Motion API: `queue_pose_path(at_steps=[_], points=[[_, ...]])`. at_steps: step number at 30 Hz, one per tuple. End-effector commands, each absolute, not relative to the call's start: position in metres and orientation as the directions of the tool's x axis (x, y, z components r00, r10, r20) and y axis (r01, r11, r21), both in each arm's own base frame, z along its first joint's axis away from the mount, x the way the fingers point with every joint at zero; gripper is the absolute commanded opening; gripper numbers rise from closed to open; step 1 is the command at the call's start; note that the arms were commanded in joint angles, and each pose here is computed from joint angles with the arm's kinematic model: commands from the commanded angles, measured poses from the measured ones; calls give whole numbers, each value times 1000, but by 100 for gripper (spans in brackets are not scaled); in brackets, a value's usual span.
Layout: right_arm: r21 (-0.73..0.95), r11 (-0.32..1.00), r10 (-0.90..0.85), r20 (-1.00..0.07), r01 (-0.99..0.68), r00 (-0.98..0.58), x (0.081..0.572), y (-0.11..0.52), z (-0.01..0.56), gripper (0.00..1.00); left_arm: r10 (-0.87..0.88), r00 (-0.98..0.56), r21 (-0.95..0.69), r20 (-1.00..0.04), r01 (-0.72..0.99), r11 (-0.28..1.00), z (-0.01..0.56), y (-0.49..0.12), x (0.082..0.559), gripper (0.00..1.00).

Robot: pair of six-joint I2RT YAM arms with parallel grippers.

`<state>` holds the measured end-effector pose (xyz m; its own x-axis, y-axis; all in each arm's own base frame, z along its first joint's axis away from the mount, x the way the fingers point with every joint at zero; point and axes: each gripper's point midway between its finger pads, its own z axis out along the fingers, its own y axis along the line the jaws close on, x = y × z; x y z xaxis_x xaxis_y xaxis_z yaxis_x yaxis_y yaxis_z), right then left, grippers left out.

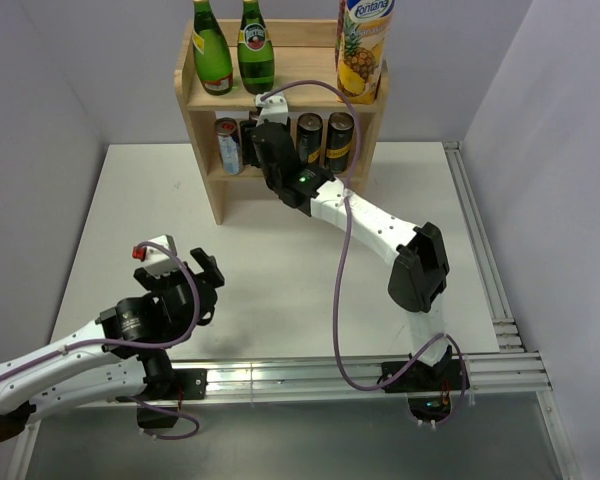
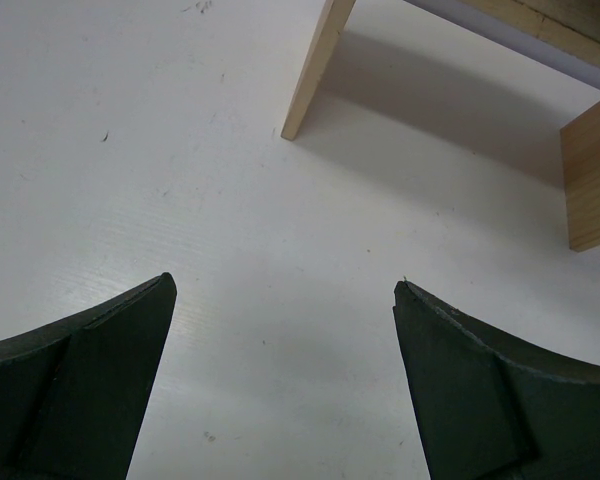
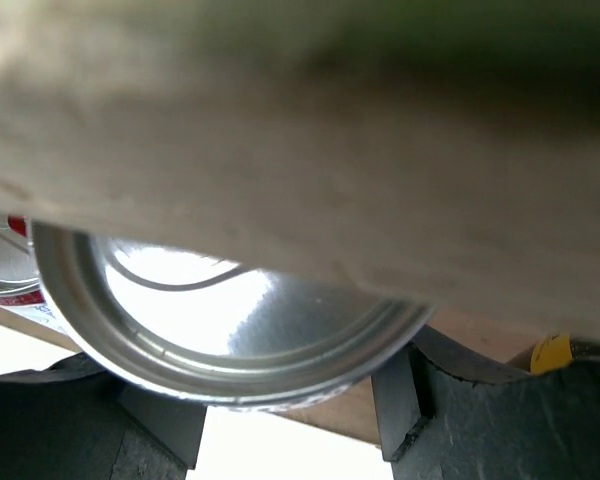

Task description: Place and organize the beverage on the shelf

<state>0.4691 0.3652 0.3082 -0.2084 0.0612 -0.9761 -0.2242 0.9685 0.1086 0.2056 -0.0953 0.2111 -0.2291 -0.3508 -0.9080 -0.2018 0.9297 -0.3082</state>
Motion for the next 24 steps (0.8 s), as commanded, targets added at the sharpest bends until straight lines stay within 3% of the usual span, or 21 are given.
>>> queue_pose_path(at_steps=[1, 24], points=[[95, 984, 48, -957, -154, -285, 476, 346, 266, 0, -393, -210, -354, -895, -200, 914, 215, -97, 206, 98], [100, 990, 62, -939, -95, -337, 455, 335, 224, 0, -400, -199, -366, -895, -189, 911, 215, -97, 206, 98]])
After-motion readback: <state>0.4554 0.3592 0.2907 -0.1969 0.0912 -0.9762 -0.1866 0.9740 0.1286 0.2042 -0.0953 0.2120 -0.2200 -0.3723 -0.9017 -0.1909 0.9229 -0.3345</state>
